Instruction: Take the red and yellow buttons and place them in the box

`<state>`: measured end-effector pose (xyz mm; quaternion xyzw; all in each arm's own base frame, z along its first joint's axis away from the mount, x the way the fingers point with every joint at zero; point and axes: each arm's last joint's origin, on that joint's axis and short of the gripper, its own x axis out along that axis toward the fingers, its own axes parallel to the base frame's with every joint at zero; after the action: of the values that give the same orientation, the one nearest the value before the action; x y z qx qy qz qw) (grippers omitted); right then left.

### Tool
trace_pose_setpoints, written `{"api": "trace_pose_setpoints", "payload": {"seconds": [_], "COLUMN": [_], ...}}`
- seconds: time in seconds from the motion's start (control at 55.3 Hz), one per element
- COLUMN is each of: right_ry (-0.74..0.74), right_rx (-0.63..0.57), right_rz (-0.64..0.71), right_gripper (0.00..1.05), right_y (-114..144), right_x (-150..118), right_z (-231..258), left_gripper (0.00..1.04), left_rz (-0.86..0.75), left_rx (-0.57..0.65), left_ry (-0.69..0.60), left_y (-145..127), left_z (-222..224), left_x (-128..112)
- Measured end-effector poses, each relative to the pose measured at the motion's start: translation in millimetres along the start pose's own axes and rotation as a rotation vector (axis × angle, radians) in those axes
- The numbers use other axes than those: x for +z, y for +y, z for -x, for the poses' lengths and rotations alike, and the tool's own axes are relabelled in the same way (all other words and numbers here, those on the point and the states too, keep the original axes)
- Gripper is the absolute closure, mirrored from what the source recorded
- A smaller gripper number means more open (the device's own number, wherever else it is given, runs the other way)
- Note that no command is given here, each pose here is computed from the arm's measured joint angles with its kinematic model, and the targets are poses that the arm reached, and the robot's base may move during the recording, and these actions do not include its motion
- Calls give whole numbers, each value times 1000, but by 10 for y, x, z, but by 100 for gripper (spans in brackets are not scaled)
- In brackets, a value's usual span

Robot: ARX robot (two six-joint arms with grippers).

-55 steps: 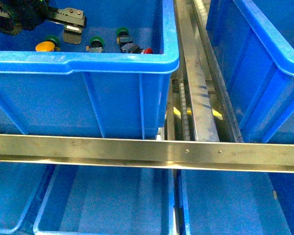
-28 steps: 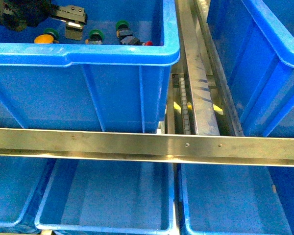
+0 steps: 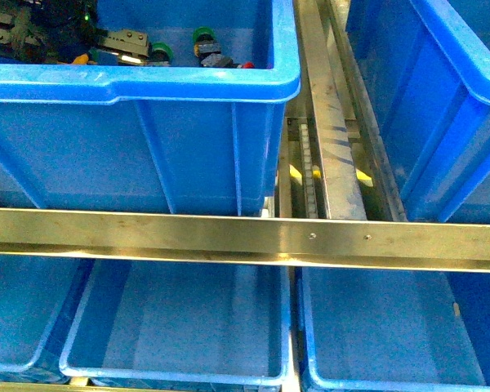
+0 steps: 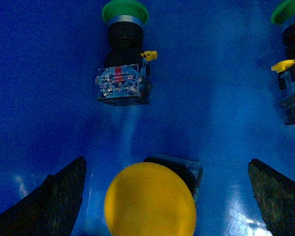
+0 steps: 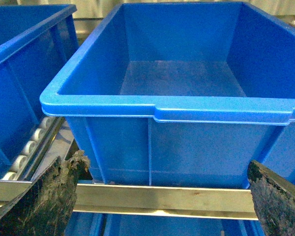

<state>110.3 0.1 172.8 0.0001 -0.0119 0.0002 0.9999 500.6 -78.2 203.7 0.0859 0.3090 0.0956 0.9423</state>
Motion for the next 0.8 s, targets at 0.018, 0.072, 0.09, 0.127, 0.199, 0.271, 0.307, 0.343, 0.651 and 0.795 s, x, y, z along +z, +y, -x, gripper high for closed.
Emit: {"api": "trace_pose_setpoints", "payload": {"seconds": [0.018,0.072,0.09,0.127,0.199,0.271,0.307,0.343,0.651,0.795], "right_ry": [0,0,0,0,0,0,0,0,0,0], "right_rx": [0,0,0,0,0,0,0,0,0,0], "right_rz": [0,0,0,0,0,0,0,0,0,0], "right_gripper": [6,6,6,6,6,6,6,6,6,6], "right_y": [0,0,0,0,0,0,0,0,0,0], "right_x": [0,0,0,0,0,0,0,0,0,0], "right_z": [0,0,0,0,0,0,0,0,0,0], "left_gripper": [8,8,8,13,24,33,40,45,73,73], "left_rz": [-1,0,-1,-1,1,1,1,0,31,167], "left_rx": [1,0,1,7,9,15,15,15,12,-69], "left_ry": [1,2,3,6,2,3,4,7,-53,-255], "left_y": [-2,-5,-7,-7,-8,-13,-15,-18,-35,43], "left_z": [-11,-23,-27,-43,-58,-79,-86,-102,-113,267], "left_x": [-2,1,-1,4,19,25,28,20,61,247]}}
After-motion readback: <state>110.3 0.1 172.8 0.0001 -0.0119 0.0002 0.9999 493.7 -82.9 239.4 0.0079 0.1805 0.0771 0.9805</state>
